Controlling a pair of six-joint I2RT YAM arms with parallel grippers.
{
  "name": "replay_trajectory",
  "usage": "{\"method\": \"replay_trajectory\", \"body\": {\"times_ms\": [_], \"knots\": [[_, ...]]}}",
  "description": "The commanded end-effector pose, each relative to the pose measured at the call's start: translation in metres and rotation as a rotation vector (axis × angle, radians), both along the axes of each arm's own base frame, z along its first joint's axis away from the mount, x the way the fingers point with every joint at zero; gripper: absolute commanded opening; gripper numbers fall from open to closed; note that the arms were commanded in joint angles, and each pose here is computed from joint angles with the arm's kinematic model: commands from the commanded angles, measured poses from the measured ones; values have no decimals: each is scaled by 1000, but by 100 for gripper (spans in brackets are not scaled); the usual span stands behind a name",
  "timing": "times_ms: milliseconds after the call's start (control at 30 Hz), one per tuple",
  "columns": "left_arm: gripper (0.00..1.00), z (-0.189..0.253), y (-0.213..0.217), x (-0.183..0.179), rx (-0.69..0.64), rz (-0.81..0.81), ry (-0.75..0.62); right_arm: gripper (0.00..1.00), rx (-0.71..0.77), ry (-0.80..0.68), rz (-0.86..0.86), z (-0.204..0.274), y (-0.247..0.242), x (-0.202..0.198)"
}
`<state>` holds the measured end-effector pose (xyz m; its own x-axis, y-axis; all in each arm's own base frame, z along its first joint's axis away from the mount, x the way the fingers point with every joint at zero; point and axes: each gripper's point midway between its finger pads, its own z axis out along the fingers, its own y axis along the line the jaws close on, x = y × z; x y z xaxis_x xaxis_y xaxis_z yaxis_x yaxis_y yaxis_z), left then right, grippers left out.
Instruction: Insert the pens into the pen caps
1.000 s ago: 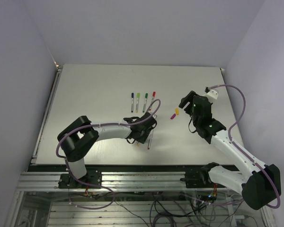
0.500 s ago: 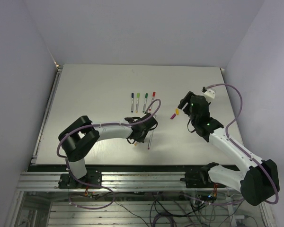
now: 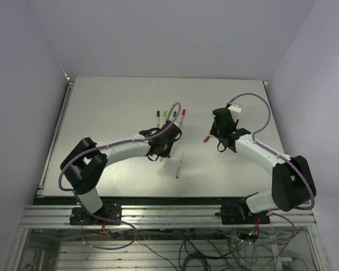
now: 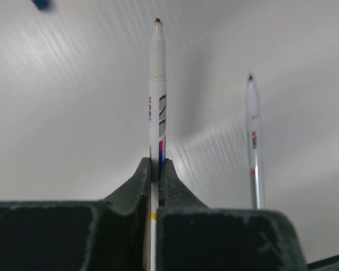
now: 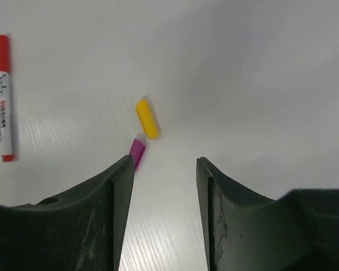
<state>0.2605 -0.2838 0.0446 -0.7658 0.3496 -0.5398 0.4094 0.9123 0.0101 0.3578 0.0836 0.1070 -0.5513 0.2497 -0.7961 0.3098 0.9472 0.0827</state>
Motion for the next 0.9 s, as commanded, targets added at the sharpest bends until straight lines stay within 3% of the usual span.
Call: {"method": "replay_trajectory", "body": {"times_ms": [0, 233, 433, 867], "knots": [[7, 60, -10, 33, -234, 53, -110, 46, -23, 41, 19, -5, -1, 13], [7, 93, -5, 48, -293, 81, -208, 40, 6, 111, 76, -29, 7, 31], [7, 98, -18, 45, -427, 71, -180, 40, 25, 157, 134, -50, 15, 41], [7, 95, -19, 43, -432, 57, -154, 43, 47, 195, 179, -74, 23, 56]]}}
